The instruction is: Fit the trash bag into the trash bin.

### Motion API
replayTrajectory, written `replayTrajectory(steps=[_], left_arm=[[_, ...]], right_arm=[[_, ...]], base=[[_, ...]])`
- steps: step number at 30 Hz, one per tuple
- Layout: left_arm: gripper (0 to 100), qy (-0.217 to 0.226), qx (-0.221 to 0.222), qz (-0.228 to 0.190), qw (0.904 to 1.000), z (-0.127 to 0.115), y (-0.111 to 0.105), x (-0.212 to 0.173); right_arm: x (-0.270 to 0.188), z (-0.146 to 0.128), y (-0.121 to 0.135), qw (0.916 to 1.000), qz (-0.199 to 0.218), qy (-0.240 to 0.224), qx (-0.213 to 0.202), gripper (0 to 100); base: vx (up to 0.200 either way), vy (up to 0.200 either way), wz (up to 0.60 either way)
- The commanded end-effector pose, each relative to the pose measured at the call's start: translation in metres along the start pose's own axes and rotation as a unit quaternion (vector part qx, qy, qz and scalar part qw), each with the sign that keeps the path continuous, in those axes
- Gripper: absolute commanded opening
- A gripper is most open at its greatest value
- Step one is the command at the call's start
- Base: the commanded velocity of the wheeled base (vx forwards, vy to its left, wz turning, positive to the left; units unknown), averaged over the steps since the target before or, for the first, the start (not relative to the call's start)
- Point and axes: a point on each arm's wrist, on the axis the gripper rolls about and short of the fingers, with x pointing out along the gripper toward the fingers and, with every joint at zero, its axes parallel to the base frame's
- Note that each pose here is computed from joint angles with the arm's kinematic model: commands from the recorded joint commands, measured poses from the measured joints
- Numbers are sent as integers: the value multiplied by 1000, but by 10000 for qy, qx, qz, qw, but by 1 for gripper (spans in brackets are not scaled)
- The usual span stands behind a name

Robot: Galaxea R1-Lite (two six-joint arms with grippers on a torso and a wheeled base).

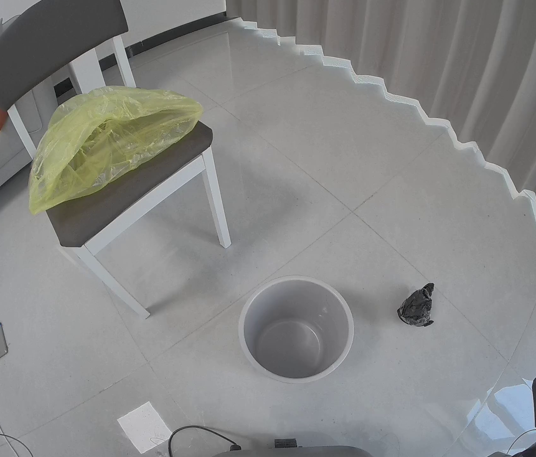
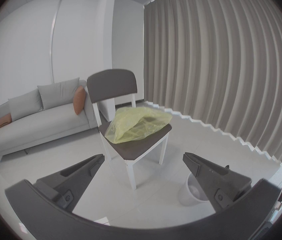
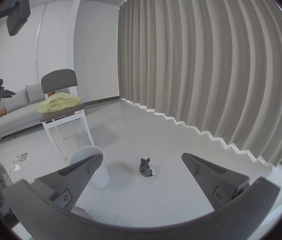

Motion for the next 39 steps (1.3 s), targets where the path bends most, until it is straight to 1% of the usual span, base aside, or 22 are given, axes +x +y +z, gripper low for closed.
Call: replayTrajectory(steps=[1,4,7,9,10,11,13,14,19,23,29,30,37,39], left_arm=[[100,1164,123,383,9924,19,6,116],[100,1312,137,580,9896,22,14,138],[100,1419,130,661,9876,24,18,157],[100,1504,149,849,9849,25,20,175],[100,1512,153,879,9845,25,21,177],[100,1537,179,1045,9824,26,22,187],[100,1537,179,1045,9824,26,22,187],[100,1531,220,1262,9799,28,25,203],[100,1532,348,1320,9787,31,26,218],[100,1604,490,1426,9755,29,28,232],[100,1696,502,1480,9730,25,30,253],[100,1707,517,1553,9716,25,32,259],[100,1713,498,1686,9694,24,40,273],[100,1654,476,1751,9694,27,45,276]], right_arm=[[0,-5,0,10000,5,17,-9,100],[0,-5,0,10000,-2,25,-1,100],[0,-5,0,10000,-25,25,-9,100],[0,-5,0,10000,-25,25,-9,100],[0,-5,0,10000,-25,25,-9,100],[0,-5,0,10000,-33,25,-9,100],[0,-5,0,10000,-33,25,-9,100],[0,-5,0,10000,-33,25,-9,100],[0,-5,0,10000,-41,25,-1,100],[0,-5,0,10000,-41,25,-1,100],[0,-5,0,10000,-41,25,-1,100],[0,-5,0,10000,-48,25,-1,100],[0,-5,0,10000,-56,24,29,100],[0,-5,0,10000,-71,24,45,100]], base=[[0,0,0],[0,0,0],[0,0,0],[0,0,0],[0,0,0],[0,0,0],[0,0,0],[0,0,0],[0,0,0],[0,0,0],[0,0,0],[0,0,0],[0,0,0],[0,0,0]])
